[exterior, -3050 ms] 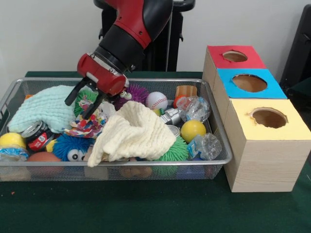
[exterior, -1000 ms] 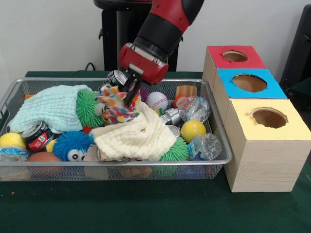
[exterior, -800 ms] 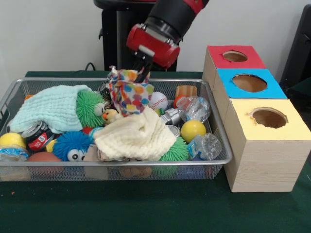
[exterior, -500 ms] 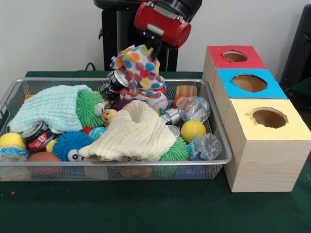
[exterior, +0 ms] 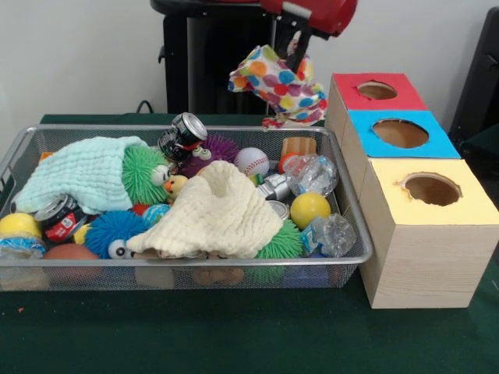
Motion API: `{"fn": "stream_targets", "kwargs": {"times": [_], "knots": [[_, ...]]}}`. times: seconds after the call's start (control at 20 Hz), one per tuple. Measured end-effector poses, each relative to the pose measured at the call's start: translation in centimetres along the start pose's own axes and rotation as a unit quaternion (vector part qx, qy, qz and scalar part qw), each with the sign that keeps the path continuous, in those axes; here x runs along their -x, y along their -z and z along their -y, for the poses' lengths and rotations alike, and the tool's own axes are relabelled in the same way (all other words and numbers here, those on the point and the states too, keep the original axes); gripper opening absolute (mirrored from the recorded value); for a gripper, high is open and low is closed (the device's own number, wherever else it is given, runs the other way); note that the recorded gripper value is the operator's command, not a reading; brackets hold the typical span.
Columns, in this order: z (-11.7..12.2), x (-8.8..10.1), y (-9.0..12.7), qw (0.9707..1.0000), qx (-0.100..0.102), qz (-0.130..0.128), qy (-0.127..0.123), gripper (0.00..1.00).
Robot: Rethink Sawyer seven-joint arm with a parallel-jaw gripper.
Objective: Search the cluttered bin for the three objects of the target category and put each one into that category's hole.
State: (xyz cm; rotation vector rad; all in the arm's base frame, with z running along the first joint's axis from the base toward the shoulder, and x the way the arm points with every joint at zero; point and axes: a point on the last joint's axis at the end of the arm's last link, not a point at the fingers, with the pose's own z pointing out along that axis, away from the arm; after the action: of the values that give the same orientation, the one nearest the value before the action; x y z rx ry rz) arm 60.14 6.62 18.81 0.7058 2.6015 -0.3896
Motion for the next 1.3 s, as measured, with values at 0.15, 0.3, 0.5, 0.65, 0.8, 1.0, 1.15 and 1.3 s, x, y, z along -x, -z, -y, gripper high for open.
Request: {"fn": "stream_targets", "kwargs": {"times": [0.15,0.3,0.5,0.65,0.8,1.0,1.15,1.3], "knots": [[-1.2,0.9,1.3,0.9999,0.012,-0.010,0.000,0.00],[-2.7,2.7,2.9,0.9995,0.030,0.000,0.001,0.00],[-4.2,4.6,4.2,0.9987,0.048,0.019,0.002,0.00],[-5.3,5.4,4.8,0.9978,0.060,0.027,0.004,0.00],[-7.1,6.2,5.1,0.9962,0.082,0.030,0.005,0.00],[-8.9,6.6,5.1,0.9941,0.105,0.026,0.004,0.00],[-9.9,6.6,5.0,0.9930,0.116,0.023,0.006,0.00],[-11.4,6.2,4.9,0.9912,0.131,0.018,0.010,0.00]]}}
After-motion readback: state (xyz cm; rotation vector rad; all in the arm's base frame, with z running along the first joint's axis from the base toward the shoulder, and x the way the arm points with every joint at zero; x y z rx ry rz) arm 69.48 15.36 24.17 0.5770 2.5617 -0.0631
